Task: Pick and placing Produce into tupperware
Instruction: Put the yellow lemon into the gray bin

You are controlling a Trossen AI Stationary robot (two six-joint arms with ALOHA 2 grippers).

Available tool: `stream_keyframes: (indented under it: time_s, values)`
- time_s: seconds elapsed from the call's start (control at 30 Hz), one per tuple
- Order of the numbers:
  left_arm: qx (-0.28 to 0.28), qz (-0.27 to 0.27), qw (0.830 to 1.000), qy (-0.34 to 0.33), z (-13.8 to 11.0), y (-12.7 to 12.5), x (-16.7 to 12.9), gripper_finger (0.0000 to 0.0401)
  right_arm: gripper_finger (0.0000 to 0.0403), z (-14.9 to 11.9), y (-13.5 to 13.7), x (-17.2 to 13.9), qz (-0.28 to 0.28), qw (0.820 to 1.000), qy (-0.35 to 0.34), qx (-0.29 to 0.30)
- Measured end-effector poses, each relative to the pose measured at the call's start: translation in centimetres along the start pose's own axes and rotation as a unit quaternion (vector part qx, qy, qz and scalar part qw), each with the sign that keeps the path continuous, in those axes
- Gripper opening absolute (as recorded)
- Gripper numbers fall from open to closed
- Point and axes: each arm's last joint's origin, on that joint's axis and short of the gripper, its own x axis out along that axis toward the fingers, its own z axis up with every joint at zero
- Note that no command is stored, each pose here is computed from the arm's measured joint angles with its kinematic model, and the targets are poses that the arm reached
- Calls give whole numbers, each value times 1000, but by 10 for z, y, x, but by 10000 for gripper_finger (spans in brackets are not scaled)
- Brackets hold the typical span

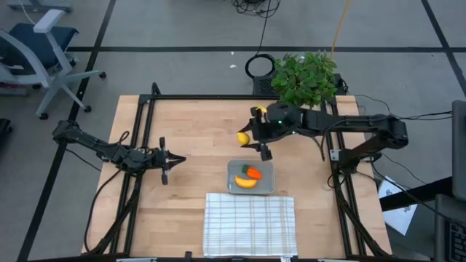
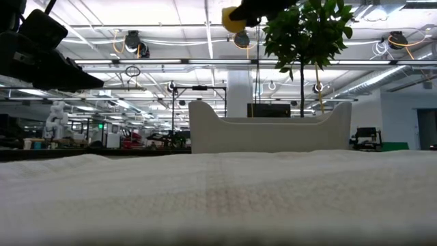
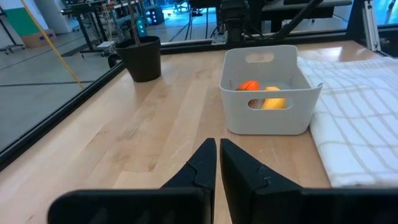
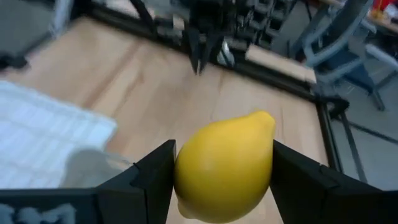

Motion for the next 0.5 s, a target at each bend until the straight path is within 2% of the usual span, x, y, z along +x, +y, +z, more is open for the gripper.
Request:
stream_keyframes:
  time_s: [0.33,0.5]
  values:
    - [0,0,1000,-1,0,0,0,26,208,-25,17,-32,-15,996,-81,27]
    - [0,1,1000,-1,0,0,0,26,208,-43,23,-39,-23,995,-91,33]
